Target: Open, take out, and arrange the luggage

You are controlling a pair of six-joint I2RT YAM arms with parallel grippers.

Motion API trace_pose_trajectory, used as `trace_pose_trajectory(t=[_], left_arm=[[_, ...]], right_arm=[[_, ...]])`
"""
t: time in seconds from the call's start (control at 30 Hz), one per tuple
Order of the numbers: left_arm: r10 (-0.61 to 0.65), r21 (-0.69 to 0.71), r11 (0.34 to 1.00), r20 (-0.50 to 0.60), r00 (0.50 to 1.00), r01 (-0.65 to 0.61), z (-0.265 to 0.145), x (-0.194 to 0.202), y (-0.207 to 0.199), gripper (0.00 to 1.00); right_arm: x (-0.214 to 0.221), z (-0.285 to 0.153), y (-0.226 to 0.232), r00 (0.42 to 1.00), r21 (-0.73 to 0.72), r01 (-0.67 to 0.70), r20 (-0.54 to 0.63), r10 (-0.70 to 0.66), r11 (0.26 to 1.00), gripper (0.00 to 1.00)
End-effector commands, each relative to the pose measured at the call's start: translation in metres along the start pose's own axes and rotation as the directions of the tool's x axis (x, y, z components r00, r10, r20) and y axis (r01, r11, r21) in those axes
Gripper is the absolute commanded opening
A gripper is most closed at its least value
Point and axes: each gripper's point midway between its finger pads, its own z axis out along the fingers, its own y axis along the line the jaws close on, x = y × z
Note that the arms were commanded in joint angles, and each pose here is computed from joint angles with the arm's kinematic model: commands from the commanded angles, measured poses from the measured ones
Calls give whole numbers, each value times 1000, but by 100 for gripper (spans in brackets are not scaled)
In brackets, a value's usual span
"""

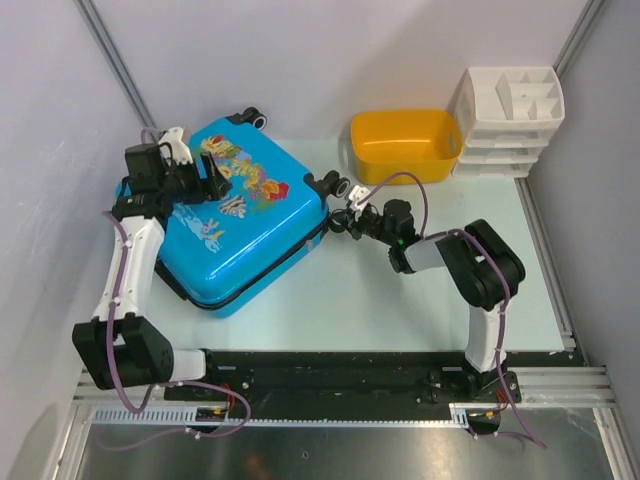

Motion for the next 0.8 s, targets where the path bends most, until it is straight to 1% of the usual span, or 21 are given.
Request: trace_pose_trajectory(t=[0.0, 0.07, 0.1, 0.13, 0.2, 0.33, 0.37, 0.43, 0.47, 0.53, 0.7, 0.77], left_arm=[[31, -20, 999, -64, 997, -33, 9, 4, 11, 83], [41, -36, 998, -82, 996, -44, 14, 4, 16, 83], [45, -38, 998, -87, 995, -48, 16, 4, 18, 83], [47, -44, 998, -92, 995, -51, 17, 4, 20, 83], [49, -56, 997, -101, 994, -54, 21, 2, 24, 83], [42, -61, 997, -115, 993, -49, 28, -1, 28, 83], [43, -58, 997, -112, 993, -50, 29, -4, 27, 83], [40, -53, 998, -119, 992, -47, 32, -4, 28, 83], [41, -49, 998, -116, 992, -47, 33, -6, 27, 83], [38, -45, 998, -124, 992, -44, 37, -6, 28, 83], [34, -30, 999, -131, 991, -38, 42, -9, 25, 82], [35, -24, 999, -143, 989, -38, 44, -6, 23, 82]], right_arm=[[-56, 15, -55, 968, 95, 87, 227, -107, 992, 0], [-50, 23, -67, 963, 92, 81, 248, -102, 992, 0], [-57, 25, -71, 952, 101, 97, 282, -122, 990, 0], [-51, 31, -74, 950, 101, 93, 290, -119, 990, 0], [-56, 35, -75, 936, 93, 99, 330, -125, 991, 0], [-59, 44, -75, 916, 64, 48, 396, -69, 997, 0], [-55, 50, -75, 913, 49, 13, 407, -32, 999, 0], [-57, 54, -75, 898, 44, 5, 439, -24, 999, 0], [-57, 59, -75, 890, 21, -39, 456, 25, 999, 0], [-59, 64, -74, 876, 6, -60, 480, 50, 998, 0], [-55, 85, -75, 846, -47, -161, 508, 163, 986, 0], [-52, 89, -73, 843, -52, -175, 508, 177, 983, 0]])
